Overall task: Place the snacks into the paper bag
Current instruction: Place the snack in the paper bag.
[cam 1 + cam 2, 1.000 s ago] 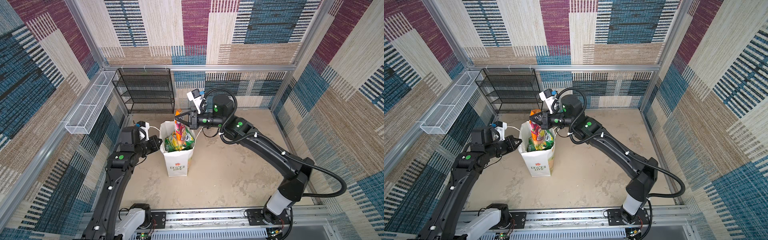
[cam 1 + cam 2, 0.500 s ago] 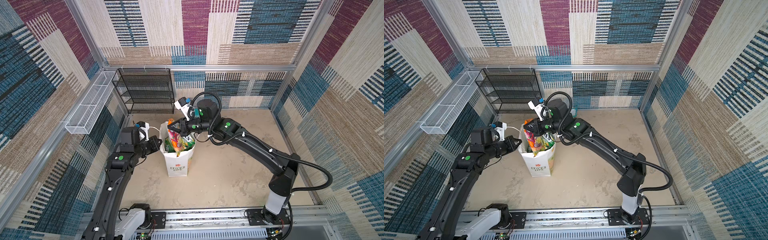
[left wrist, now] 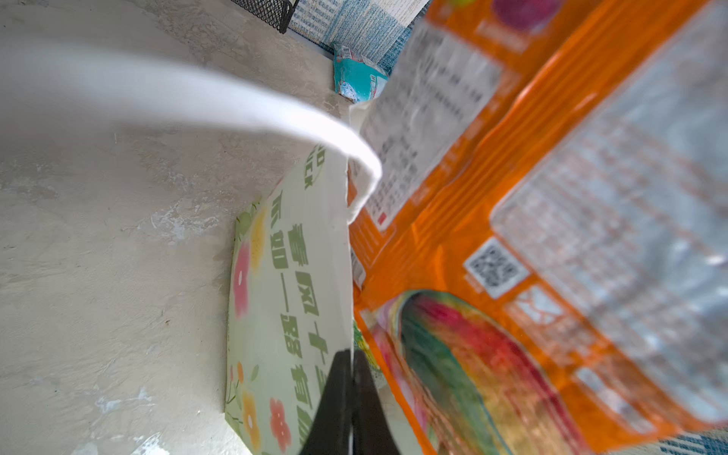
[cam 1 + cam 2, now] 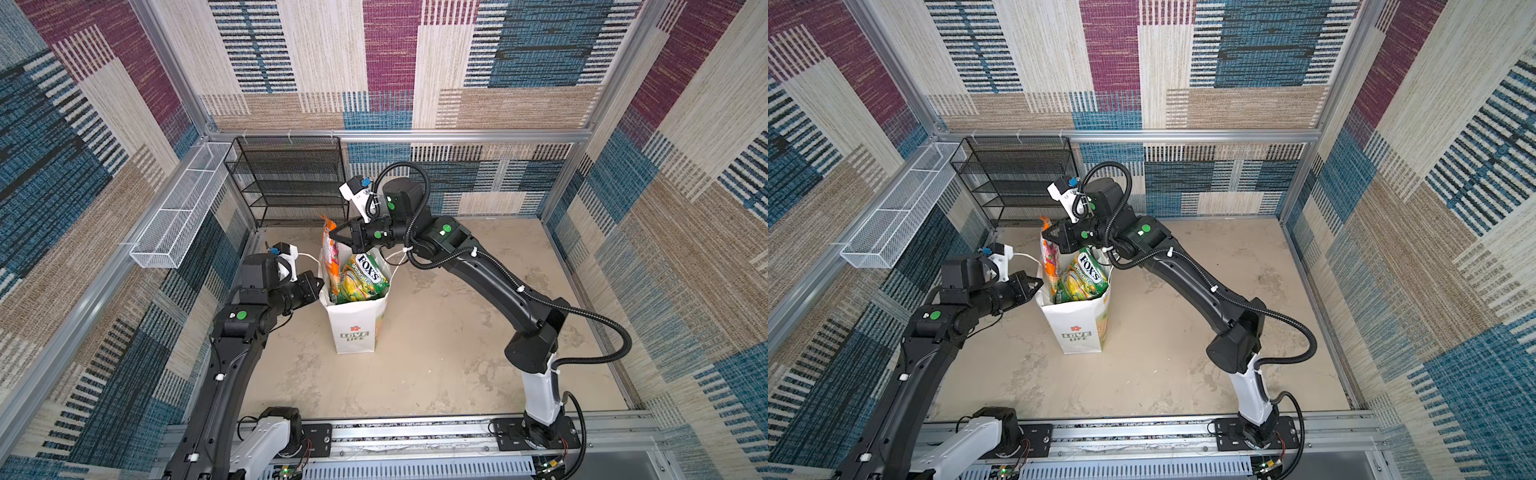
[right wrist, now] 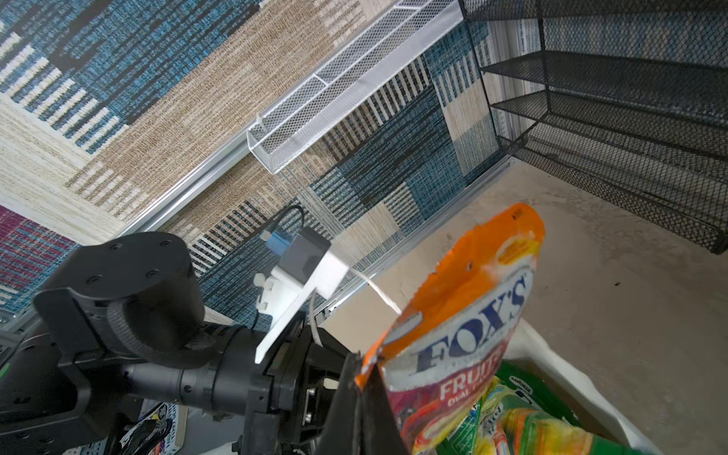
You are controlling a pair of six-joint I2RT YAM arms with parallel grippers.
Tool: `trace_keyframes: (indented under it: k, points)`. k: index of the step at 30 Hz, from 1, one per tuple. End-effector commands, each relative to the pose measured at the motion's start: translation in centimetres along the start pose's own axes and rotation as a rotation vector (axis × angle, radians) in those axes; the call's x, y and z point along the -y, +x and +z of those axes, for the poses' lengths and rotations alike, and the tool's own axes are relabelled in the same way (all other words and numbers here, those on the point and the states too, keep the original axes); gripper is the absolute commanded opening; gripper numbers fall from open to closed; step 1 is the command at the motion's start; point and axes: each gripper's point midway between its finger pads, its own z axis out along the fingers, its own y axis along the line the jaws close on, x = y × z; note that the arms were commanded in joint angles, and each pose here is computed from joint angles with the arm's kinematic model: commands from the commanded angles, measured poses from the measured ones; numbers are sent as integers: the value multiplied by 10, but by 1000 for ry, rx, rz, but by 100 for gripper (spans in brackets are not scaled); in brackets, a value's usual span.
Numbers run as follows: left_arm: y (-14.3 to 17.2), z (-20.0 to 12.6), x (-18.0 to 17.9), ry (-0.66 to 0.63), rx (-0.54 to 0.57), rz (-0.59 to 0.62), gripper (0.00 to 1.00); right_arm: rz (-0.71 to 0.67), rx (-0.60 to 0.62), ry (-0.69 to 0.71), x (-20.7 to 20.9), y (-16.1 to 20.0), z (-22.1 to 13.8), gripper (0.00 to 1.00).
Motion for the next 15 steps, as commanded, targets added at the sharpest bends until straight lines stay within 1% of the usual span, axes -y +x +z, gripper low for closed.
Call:
trace_keyframes:
  k: [1,5,9,15]
  points:
    - [-13,-2,8,30,54,33,0,6,-29,-5,3,10,2,0]
    - [-14,-4,8,26,62,38,0,15,-60,10,11,34,-3,0]
    - [-15,-5,7,21,67,35,0,6,-76,65,16,44,-16,0]
    - [-16,-6,7,23,71,32,0,35,-95,162,30,65,-33,0]
